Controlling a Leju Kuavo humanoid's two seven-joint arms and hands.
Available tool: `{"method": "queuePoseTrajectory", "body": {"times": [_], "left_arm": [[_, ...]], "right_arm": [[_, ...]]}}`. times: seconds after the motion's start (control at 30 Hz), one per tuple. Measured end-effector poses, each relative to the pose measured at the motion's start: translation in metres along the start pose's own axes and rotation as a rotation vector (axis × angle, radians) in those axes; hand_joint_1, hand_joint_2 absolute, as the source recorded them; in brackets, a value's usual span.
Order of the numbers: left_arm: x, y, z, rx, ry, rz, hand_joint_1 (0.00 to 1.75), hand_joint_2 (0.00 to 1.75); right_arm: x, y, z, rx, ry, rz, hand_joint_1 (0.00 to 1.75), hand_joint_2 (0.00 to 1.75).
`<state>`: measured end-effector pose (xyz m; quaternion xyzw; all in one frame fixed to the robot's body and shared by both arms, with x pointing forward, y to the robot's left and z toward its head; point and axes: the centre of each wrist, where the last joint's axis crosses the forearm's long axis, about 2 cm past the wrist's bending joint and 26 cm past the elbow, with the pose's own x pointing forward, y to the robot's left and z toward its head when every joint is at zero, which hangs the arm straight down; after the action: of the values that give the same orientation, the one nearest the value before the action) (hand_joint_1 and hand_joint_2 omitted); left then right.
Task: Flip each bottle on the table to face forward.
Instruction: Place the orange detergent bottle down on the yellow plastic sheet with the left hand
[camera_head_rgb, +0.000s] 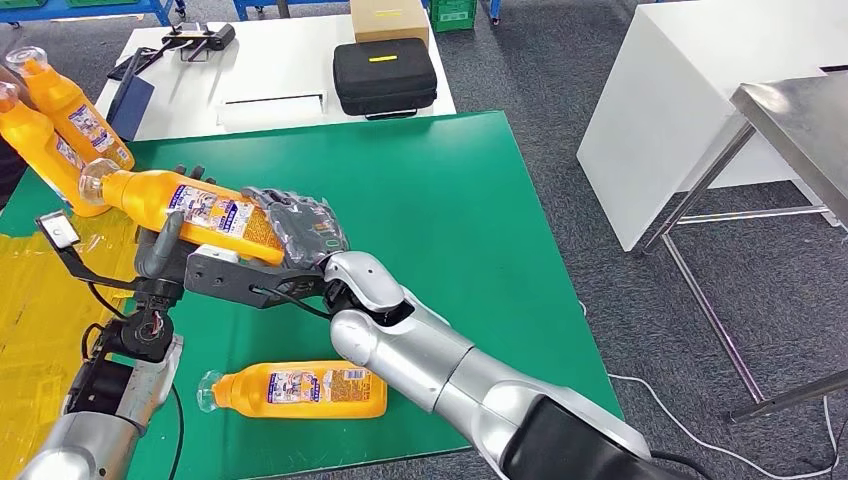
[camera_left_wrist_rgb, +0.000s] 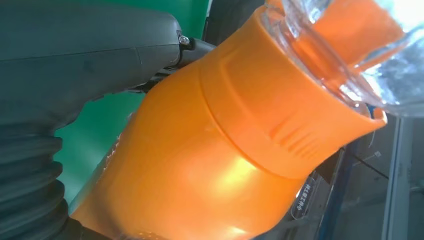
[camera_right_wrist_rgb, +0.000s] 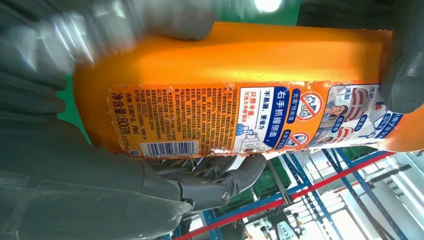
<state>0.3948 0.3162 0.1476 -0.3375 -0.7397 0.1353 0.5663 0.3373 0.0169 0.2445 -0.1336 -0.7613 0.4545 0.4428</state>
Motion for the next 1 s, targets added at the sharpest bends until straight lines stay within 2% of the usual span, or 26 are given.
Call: {"method": "queuePoseTrajectory", "body": {"times": [0.3, 0.33, 0.43, 0.47, 0.57, 0.73, 1.0], "left_arm": [[-0.002, 0.002, 0.007, 0.015, -0.007, 0.024, 1.75, 1.75], [-0.002, 0.002, 0.008, 0.016, -0.008, 0.025, 1.75, 1.75], [-0.002, 0.002, 0.010, 0.022, -0.010, 0.024, 1.75, 1.75], [-0.001, 0.002, 0.011, 0.024, -0.012, 0.024, 1.75, 1.75], [0.001, 0.002, 0.013, 0.035, -0.024, 0.020, 1.75, 1.75], [0.009, 0.007, 0.017, 0.070, -0.069, -0.006, 1.75, 1.75], [0.036, 0.024, 0.026, 0.164, -0.192, -0.156, 1.75, 1.75]], "right_arm": [[-0.001, 0.002, 0.001, 0.012, 0.003, 0.009, 1.75, 1.75], [-0.001, 0.002, 0.001, 0.014, 0.003, 0.012, 1.41, 1.75], [-0.003, 0.003, 0.001, 0.018, 0.007, 0.024, 0.10, 1.75], [-0.004, 0.004, 0.001, 0.020, 0.009, 0.028, 0.00, 1.31], [-0.009, 0.005, 0.001, 0.032, 0.013, 0.031, 0.00, 0.00], [-0.024, -0.002, 0.000, 0.019, 0.038, 0.002, 0.00, 0.00], [-0.062, -0.035, 0.005, -0.112, 0.123, -0.126, 0.00, 0.00]]}}
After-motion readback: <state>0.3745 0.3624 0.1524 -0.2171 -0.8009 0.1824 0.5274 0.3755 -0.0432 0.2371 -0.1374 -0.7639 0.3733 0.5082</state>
